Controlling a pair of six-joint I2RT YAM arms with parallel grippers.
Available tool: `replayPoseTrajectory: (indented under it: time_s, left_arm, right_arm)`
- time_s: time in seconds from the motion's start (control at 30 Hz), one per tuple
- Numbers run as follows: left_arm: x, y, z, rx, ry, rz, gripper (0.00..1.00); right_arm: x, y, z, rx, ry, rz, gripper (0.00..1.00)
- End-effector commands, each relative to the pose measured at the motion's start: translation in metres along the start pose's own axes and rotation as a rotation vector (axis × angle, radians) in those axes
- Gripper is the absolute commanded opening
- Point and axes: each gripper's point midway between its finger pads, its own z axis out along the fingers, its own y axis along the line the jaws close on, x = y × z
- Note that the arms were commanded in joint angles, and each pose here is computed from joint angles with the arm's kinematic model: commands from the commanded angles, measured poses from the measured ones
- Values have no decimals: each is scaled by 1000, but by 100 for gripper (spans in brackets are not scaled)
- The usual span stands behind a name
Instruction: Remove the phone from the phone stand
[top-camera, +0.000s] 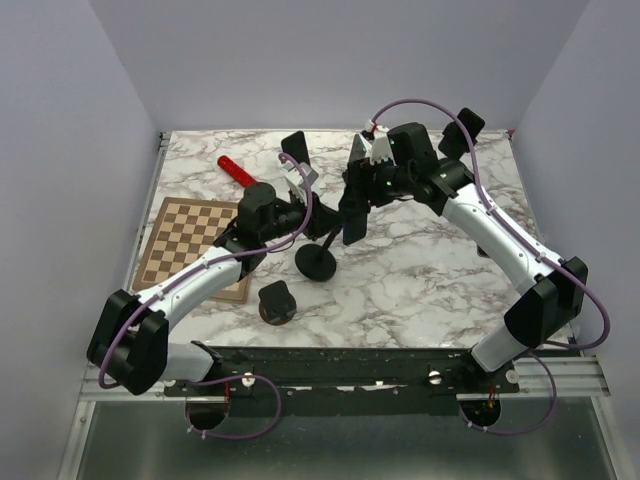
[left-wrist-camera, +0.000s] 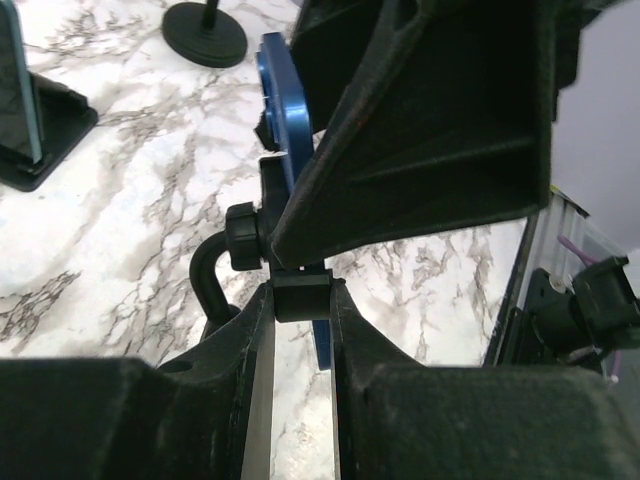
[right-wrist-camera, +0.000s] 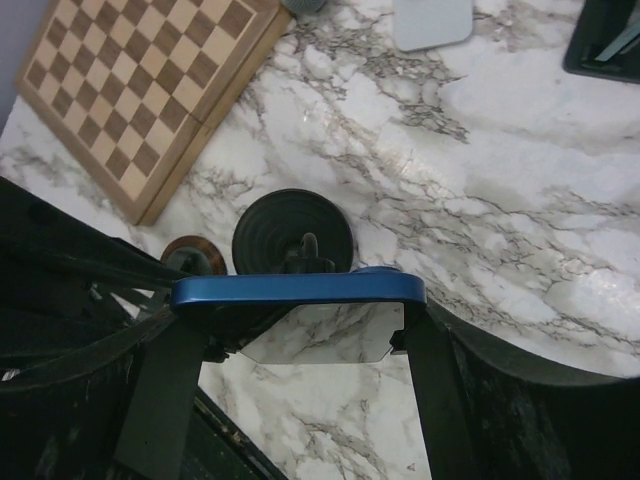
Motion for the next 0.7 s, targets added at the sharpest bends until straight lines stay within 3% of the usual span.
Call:
replayPoseTrajectory:
  time_s: [0.0,0.3,0.43,0.57,0.67]
  left_arm:
    - [-17,-58,-8,306,-30,128,0]
    - [-15,-44,-3,252,-17,83,0]
    - [-17,-47,-4,256,-15,86,0]
    - [-22,-55,-10,257,-36,84,36]
    - [-24,-56,-12,237,-48,61,50]
  right_arm:
    - [-12,26,-5,-265,-48,-72,1]
    - [-12,46,-10,-384,-54,-74,1]
    - [-21,36,-6,-306,-71,-21,1]
    - [-25,26,-2,-208,-95,21,1]
    - [-25,27,1,-133,-108,0,1]
